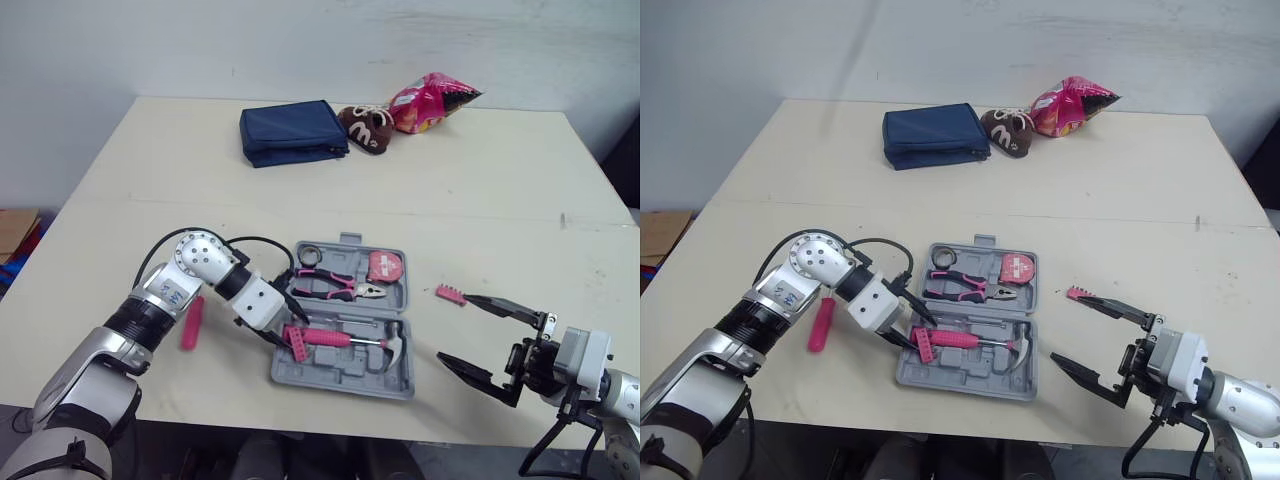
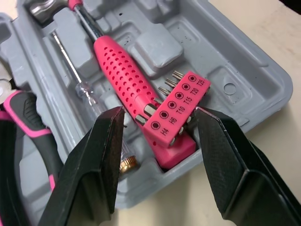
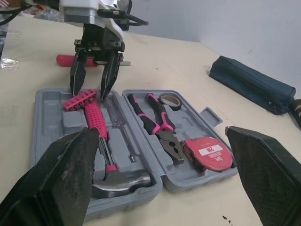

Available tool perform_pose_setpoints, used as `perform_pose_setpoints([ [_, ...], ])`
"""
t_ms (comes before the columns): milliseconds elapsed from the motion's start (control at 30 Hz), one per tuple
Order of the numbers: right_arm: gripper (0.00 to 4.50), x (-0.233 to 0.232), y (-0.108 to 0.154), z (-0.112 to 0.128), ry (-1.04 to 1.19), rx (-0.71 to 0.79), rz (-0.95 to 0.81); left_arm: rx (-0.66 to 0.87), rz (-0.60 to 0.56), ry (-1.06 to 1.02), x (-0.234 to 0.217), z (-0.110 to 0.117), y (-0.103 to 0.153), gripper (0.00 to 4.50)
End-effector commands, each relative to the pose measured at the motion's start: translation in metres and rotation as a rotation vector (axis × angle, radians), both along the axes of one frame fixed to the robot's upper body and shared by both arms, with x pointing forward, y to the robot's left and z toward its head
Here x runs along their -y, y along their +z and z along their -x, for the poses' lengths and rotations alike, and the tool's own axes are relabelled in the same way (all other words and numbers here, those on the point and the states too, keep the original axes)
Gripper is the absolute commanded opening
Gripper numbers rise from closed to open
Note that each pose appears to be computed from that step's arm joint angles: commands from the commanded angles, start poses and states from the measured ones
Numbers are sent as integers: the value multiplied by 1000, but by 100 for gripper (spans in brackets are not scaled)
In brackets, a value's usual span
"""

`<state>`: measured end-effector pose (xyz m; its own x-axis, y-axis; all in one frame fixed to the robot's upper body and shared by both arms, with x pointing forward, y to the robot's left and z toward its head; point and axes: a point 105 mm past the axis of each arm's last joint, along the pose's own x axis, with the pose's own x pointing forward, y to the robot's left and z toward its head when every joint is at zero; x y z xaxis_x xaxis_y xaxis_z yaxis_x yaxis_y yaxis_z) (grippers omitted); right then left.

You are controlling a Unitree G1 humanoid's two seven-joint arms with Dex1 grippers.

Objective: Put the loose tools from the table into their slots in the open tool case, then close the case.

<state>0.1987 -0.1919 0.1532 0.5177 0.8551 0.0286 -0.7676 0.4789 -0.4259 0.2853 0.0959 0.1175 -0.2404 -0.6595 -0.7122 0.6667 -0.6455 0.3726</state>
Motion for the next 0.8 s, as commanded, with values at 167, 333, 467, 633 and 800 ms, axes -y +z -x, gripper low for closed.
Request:
perform_pose_setpoints([
  [167,450,-7,8,2,27,32,-2,-29,-159,-147,-8,10,-11,242],
  [333,450,-8,9,2,23,31,-3,-38,-167,-156,-8,10,-13,242],
  [467,450,-9,10,1,20,30,-5,-42,-168,-150,-11,9,-13,71],
  [633,450,-11,12,0,22,30,-6,-46,-139,-137,-13,9,-8,68],
  [800,450,-13,13,-2,27,29,-6,-73,-23,-35,-9,7,15,68],
])
